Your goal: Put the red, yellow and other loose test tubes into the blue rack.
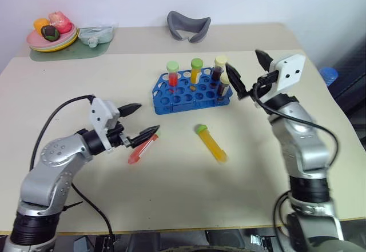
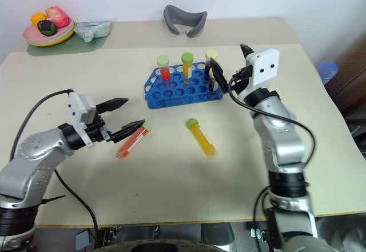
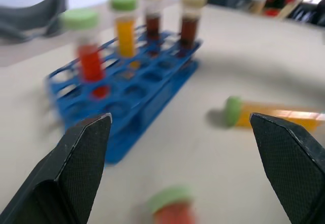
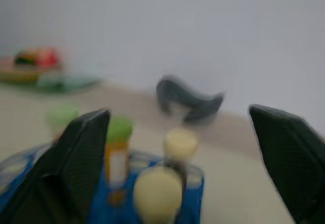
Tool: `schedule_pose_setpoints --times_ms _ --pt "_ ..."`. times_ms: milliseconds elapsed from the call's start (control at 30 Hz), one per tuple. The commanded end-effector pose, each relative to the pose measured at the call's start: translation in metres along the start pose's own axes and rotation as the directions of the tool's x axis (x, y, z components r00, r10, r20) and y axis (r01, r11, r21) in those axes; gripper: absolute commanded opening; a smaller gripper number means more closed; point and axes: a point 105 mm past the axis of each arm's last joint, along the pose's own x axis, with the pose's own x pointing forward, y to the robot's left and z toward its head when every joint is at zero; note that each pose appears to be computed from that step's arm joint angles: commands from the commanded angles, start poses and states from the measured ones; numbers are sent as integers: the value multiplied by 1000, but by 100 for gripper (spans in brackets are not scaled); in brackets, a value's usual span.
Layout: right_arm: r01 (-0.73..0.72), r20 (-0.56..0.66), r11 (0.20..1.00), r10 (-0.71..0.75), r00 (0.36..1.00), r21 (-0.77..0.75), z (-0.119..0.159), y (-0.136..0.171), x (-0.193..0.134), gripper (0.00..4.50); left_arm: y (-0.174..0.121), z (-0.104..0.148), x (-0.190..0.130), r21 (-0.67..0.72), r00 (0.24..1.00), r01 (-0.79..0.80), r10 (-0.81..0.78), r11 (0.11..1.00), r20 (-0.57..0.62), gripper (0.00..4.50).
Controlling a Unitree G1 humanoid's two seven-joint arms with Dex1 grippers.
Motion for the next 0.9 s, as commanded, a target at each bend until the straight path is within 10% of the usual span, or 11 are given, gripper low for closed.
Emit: schedule_pose_setpoints --times_ms 33,300,900 --pt "-213 -147 974 223 964 77 6 39 -18 444 10 1 -10 52 1000 -3 3 999 -14 450" --pt "-299 -532 919 393 750 258 -25 86 -36 444 -9 -20 -15 40 972 210 -204 977 -117 450" --pt "-99 -757 969 238 608 225 -61 93 -17 444 -54 -32 -23 53 936 337 -329 940 -126 450"
